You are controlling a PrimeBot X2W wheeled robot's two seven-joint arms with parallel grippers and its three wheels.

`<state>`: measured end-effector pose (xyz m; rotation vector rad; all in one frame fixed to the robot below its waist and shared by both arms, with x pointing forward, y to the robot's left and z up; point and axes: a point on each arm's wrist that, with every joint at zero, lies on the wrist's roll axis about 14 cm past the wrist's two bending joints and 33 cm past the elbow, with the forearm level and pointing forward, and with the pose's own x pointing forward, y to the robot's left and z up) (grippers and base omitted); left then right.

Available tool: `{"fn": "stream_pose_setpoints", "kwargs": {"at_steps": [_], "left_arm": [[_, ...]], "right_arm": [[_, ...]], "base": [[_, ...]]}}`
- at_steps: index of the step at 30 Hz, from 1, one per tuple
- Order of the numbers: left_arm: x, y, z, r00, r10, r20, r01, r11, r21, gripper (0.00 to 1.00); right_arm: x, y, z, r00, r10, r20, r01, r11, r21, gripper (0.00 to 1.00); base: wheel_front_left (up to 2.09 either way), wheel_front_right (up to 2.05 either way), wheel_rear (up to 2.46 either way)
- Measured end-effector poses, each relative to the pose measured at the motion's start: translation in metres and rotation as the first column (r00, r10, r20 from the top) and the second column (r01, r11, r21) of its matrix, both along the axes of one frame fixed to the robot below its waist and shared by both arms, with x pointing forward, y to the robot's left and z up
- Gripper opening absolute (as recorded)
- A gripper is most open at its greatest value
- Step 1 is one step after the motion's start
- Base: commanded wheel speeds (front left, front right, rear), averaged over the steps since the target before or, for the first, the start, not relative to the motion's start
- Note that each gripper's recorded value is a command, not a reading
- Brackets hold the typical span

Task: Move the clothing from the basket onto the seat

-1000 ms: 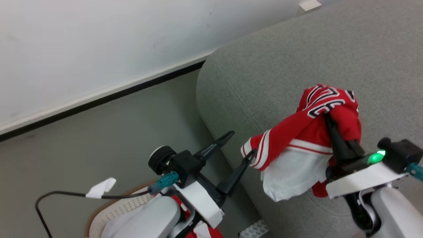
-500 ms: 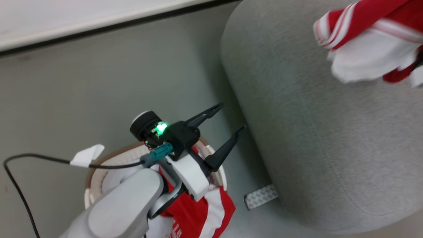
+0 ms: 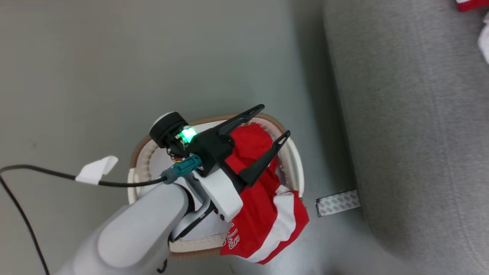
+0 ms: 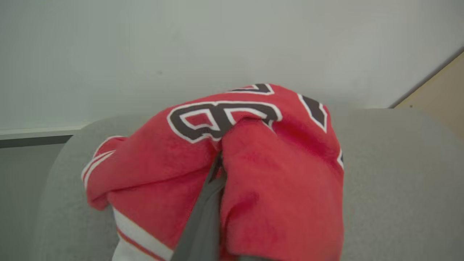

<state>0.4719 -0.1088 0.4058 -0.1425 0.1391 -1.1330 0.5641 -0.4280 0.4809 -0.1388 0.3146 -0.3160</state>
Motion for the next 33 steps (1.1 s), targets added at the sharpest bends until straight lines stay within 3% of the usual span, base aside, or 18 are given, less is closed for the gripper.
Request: {"fn": "stream_pose_setpoints", "kwargs": {"at_steps": [5, 9, 10, 11, 12, 14, 20, 28, 33], "left_arm": [[0.006, 0.015, -0.016, 0.999, 0.037, -0.023, -0.036, 0.999, 0.018, 1.0], [0.007, 0.019, -0.018, 0.998, 0.051, -0.023, -0.05, 0.999, 0.021, 1.0], [0.008, 0.019, -0.015, 0.998, 0.053, -0.02, -0.053, 0.998, 0.019, 1.0], [0.008, 0.019, -0.013, 0.998, 0.056, -0.016, -0.056, 0.998, 0.016, 1.0], [0.008, 0.019, -0.011, 0.998, 0.056, -0.012, -0.056, 0.998, 0.014, 1.0], [0.008, 0.018, -0.008, 0.998, 0.058, -0.004, -0.058, 0.998, 0.014, 1.0], [0.005, 0.016, 0.011, 0.998, 0.064, 0.028, -0.064, 0.998, 0.004, 1.0], [-0.007, 0.026, 0.052, 0.987, 0.144, 0.065, -0.143, 0.99, -0.015, 1.0], [-0.013, 0.041, 0.088, 0.966, 0.233, 0.109, -0.229, 0.972, -0.046, 1.0]], "right_arm": [[-0.02, -0.001, -0.078, 0.963, -0.051, -0.264, 0.068, 0.996, 0.055, 0.0], [-0.028, 0.002, -0.098, 0.945, -0.062, -0.323, 0.092, 0.992, 0.08, 0.0], [-0.029, 0.002, -0.097, 0.943, -0.064, -0.326, 0.096, 0.992, 0.082, 0.07], [-0.031, 0.002, -0.097, 0.941, -0.066, -0.332, 0.099, 0.991, 0.085, 0.27], [-0.032, 0.003, -0.097, 0.939, -0.064, -0.337, 0.098, 0.991, 0.086, 0.4], [-0.033, 0.004, -0.093, 0.939, -0.06, -0.338, 0.093, 0.992, 0.082, 1.0], [-0.048, 0.014, -0.085, 0.927, -0.034, -0.373, 0.07, 0.994, 0.084, 1.0], [-0.098, 0.025, -0.059, 0.905, 0.016, -0.426, 0.029, 0.995, 0.099, 1.0], [-0.102, 0.039, 0.002, 0.961, 0.112, -0.254, -0.095, 0.992, 0.077, 1.0]], "base": [[0.0, 0.0, 0.0], [0.0, 0.0, 0.0], [0.0, 0.0, 0.0], [0.0, 0.0, 0.0], [0.0, 0.0, 0.0], [0.0, 0.0, 0.0], [0.0, 0.0, 0.0], [0.0, 0.0, 0.0], [0.0, 0.0, 0.0]]}}
